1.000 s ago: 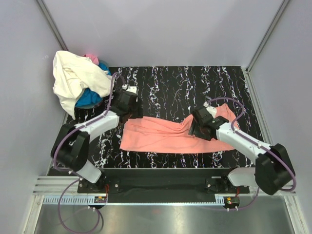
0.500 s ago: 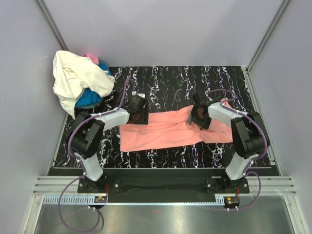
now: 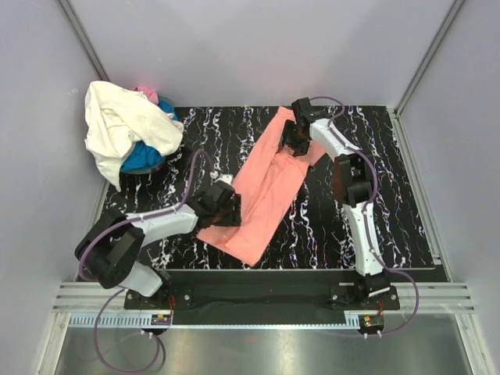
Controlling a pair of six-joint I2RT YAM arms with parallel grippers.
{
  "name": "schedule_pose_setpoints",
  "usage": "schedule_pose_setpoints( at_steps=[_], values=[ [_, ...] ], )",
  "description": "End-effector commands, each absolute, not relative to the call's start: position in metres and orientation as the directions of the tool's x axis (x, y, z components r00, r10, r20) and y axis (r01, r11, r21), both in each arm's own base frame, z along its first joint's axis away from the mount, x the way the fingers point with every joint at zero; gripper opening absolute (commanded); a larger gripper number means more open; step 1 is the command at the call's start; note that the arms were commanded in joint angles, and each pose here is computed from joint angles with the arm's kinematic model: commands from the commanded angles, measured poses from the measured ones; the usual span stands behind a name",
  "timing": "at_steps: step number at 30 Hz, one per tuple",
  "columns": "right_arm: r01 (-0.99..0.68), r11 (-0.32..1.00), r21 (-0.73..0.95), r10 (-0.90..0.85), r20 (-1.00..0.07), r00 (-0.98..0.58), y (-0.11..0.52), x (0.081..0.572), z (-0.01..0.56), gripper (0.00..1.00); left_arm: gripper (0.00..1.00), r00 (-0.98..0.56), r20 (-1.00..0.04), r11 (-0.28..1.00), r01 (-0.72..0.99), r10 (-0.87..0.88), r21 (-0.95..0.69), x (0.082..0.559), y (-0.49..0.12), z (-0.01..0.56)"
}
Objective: Fold and stack the t-shirts
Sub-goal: Fold the tshirt
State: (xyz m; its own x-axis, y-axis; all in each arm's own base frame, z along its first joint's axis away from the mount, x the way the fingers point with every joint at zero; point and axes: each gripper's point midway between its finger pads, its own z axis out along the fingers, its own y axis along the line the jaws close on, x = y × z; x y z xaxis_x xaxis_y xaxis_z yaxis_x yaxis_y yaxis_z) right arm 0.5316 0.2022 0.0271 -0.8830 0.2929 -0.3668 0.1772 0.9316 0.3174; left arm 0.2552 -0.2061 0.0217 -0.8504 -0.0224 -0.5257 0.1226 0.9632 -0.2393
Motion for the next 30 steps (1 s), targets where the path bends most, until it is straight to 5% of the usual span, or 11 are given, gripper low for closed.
schedule_pose_setpoints(
  at_steps=[1, 13, 19, 30],
  values=[
    [0.12, 0.953, 0.28, 0.202, -0.286, -0.937, 0.21, 0.517, 0.005, 0.68, 0.66, -0.899, -0.438, 0.934, 0.161, 0.006, -0.319, 0.205, -0.24, 0.014],
    [-0.119, 0.938, 0.325, 0.043, -0.45, -0.892, 0.218, 0.517, 0.1, 0.85, 0.77, -0.787, -0.616, 0.931, 0.248, 0.032, -0.269, 0.196, -0.252, 0.094],
    [0.021, 0.981, 0.193, 0.128, -0.559, -0.82, 0.165, 0.517, 0.145, 0.91, 0.8, -0.733, -0.679, 0.959, 0.214, 0.033, -0.185, 0.223, -0.223, 0.097],
    [0.097, 0.994, 0.053, 0.11, -0.496, -0.861, 0.146, 0.55, 0.076, 0.87, 0.76, -0.803, -0.594, 0.962, 0.197, 0.047, -0.19, 0.229, -0.229, 0.032]
  ],
)
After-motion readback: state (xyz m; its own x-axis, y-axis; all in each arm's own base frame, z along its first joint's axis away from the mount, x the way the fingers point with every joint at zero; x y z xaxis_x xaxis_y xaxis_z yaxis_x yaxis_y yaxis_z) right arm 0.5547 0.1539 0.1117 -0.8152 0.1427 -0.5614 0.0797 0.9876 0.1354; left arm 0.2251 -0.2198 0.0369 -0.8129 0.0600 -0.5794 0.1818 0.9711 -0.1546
